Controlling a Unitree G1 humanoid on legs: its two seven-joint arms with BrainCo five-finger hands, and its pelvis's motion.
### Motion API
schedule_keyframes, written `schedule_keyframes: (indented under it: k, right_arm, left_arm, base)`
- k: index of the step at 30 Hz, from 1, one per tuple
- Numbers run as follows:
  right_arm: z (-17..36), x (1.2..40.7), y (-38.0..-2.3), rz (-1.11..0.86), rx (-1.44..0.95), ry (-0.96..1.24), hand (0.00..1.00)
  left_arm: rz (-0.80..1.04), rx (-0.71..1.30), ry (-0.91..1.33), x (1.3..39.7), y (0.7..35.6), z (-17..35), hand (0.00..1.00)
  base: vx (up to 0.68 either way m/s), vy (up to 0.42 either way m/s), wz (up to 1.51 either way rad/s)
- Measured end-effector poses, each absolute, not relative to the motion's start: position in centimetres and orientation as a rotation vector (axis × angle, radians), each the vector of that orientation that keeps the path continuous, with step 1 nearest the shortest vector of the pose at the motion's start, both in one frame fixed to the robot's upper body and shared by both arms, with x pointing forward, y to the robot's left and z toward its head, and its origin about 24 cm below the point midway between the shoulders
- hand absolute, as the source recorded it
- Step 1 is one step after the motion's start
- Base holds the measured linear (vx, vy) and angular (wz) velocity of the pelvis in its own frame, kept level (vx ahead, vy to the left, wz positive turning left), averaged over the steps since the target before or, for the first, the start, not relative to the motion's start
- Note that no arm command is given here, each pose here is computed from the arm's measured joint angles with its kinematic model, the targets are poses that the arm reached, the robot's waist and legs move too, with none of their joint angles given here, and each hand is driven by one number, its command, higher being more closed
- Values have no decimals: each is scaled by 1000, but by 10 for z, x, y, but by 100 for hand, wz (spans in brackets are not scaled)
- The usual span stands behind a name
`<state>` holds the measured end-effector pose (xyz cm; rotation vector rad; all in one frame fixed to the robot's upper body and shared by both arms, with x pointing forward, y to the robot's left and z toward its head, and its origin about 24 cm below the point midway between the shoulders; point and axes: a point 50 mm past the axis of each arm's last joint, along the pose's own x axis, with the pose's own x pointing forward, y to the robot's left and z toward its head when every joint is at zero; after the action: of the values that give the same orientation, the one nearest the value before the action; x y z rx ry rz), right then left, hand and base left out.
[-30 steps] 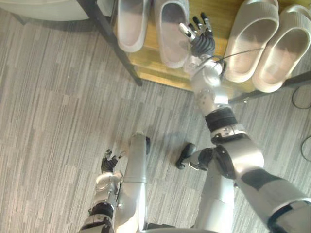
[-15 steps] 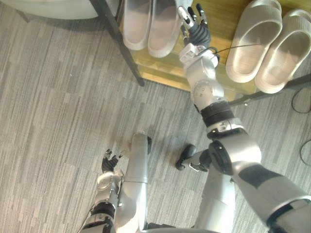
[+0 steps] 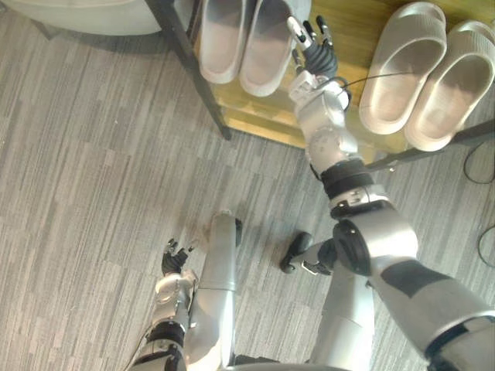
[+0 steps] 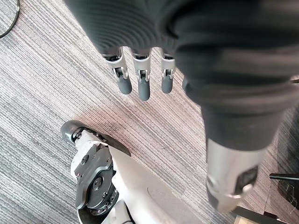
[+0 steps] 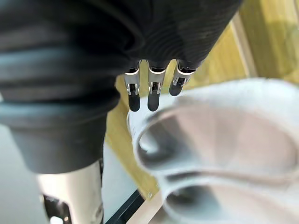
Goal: Organize the slippers on the shoe rack
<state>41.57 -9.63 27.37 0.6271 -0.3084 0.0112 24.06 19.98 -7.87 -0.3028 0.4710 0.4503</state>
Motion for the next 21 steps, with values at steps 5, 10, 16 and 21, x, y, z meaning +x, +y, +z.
schedule_keyframes:
  k: [5,10,16,21]
  right_arm:
    - [268,418,-116,-63,632,-307,0]
    - [255,414,-123,-93,559,-318,0]
    - [235,384,-120,-73,310,-467,0]
    - [181,361,-118,-49,201,-403,0]
  left_arm:
    - [484,-347,476,240,202,-80,0]
    - [509,-376,476,238,203,-81,0]
    - [517,-390,487,232,206,-85,0]
    - [510,-374,522,218,208,-93,0]
  base:
    - [8,6,-1]
    - [10,17,-11]
    - [9,2,-4]
    - [64,-33,-4]
